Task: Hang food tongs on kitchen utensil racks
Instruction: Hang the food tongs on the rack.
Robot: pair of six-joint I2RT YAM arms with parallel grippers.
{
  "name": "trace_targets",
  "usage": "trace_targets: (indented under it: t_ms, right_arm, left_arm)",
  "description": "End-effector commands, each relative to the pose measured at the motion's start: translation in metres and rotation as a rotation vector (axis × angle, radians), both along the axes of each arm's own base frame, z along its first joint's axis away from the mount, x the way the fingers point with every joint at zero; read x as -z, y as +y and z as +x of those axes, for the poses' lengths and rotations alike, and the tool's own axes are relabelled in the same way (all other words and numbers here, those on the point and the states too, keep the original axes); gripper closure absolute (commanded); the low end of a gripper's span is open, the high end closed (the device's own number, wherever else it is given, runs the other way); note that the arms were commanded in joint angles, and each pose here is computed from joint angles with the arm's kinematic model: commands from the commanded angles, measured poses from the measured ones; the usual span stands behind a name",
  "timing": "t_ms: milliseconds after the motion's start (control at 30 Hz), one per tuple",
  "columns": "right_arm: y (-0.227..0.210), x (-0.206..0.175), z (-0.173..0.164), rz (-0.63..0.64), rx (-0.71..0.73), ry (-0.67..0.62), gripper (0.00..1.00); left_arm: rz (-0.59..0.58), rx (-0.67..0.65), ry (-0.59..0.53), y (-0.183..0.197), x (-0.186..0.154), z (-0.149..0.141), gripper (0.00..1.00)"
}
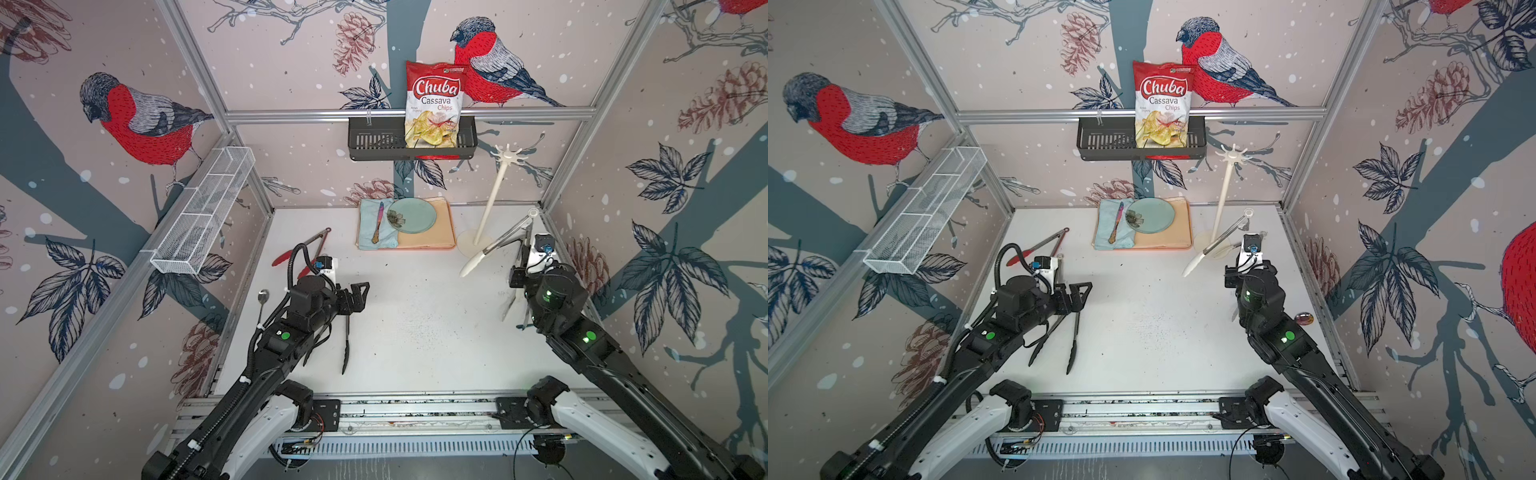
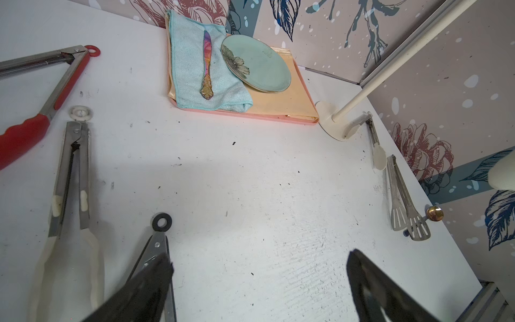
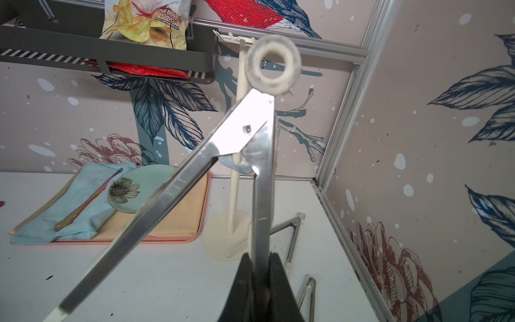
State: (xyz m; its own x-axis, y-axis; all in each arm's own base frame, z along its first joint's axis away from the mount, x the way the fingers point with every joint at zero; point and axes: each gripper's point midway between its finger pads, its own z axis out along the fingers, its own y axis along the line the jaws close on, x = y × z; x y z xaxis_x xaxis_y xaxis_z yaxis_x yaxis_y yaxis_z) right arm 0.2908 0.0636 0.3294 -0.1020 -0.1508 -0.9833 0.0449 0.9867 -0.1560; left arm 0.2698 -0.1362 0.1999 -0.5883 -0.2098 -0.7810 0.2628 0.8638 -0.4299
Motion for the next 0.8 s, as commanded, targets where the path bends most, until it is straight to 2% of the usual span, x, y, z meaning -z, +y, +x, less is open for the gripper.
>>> trace_targets:
  t_ms: [0, 367, 633, 767]
  right_arm:
    - [-0.001, -0.026, 0.014, 0.004, -0.029, -0.080, 1.00]
    - [0.009, -0.033, 0.071, -0.037, -0.069, -0.048, 1.00]
    - [0.017, -0.032, 0.119, 0.021, -0.106, 0.019, 1.00]
    - [0.014, -0.037, 0.131, 0.031, -0.105, 0.024, 1.00]
  left_arm:
    - [-0.031, -0.001, -0.044, -0.004, -0.010, 0.007, 0.04]
    - [0.003, -0.026, -0.027, -0.006, 0.000, 0.026, 0.03]
    - [0.021, 0.070, -0.008, -0.021, 0.000, 0.027, 0.03]
    - [0.033, 0.082, -0.003, -0.024, 0.003, 0.030, 0.03]
